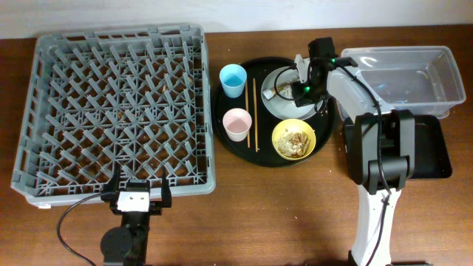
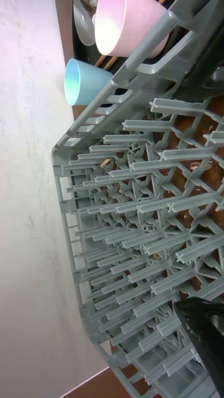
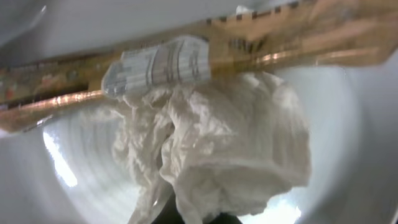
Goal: Sort waste into correct bins and load items into the dishwasher rack
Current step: 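Carry the tissue with the right gripper and drop it into the clear bin, then return the right gripper to the plate and grasp the food scraps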
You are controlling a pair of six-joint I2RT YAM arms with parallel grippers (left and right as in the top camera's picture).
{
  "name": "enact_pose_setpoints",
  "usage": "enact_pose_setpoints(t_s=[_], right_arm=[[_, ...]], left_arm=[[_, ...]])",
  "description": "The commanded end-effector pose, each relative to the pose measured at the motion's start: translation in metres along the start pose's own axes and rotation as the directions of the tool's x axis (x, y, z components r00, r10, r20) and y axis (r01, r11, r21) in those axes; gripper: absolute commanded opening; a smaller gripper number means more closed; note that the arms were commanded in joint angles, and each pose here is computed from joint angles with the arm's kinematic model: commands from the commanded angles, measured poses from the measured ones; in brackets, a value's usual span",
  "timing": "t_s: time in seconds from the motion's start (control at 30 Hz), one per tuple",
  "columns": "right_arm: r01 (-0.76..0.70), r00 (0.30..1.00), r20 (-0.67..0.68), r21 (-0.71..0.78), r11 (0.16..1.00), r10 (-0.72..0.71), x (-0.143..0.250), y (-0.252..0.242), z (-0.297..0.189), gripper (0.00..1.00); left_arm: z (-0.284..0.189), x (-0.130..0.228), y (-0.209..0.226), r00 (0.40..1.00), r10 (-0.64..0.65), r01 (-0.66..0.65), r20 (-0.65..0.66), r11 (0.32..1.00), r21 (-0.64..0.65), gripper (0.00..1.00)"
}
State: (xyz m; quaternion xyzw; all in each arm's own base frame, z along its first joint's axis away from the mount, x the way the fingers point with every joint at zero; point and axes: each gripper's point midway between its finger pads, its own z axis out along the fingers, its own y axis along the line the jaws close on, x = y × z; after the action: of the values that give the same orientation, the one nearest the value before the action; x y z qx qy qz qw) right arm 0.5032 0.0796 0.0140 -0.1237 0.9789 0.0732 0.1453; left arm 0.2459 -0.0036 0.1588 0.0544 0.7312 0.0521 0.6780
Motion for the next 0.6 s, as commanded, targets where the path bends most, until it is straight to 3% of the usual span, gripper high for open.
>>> enact_pose_setpoints(t_s=[0.0,0.13,0.2,0.27,0.37,0.53,0.57], right_arm=[[-0.098,0.994,0.043,0.007,0.995,0.097,-0.022,0.004,-0.056,0.04],[-0.200,0.973,0.118,0.013,0.980,0.197,-0.036,0.003,-0.172,0.04],[-0.343,0.931,0.175,0.131,0.930,0.319,-0.027,-0.032,-0.220,0.04],[-0.494,0.866,0.230,0.246,0.834,0.444,-0.014,-0.080,-0.233,0.04],[-0.585,0.811,0.220,0.282,0.760,0.543,0.003,-0.121,-0.214,0.04],[-0.616,0.787,0.223,0.293,0.731,0.575,0.005,-0.156,-0.173,0.80],[-0.597,0.802,0.234,0.267,0.757,0.550,-0.002,-0.152,-0.177,0.90]], left_arm=[[0.000,0.002,-0.001,1.000,0.016,-0.016,-0.001,1.000,0.004,1.00],[0.000,0.002,-0.001,1.000,0.016,-0.016,-0.001,1.000,0.004,0.99],[0.000,0.002,-0.001,1.000,0.016,-0.016,-0.001,1.000,0.004,1.00],[0.000,0.002,-0.001,1.000,0.016,-0.016,-0.001,1.000,0.004,1.00],[0.000,0.002,-0.001,1.000,0.016,-0.016,-0.001,1.000,0.004,1.00],[0.000,0.002,-0.001,1.000,0.016,-0.016,-0.001,1.000,0.004,1.00],[0.000,0.002,-0.001,1.000,0.016,-0.016,-0.001,1.000,0.004,0.99]])
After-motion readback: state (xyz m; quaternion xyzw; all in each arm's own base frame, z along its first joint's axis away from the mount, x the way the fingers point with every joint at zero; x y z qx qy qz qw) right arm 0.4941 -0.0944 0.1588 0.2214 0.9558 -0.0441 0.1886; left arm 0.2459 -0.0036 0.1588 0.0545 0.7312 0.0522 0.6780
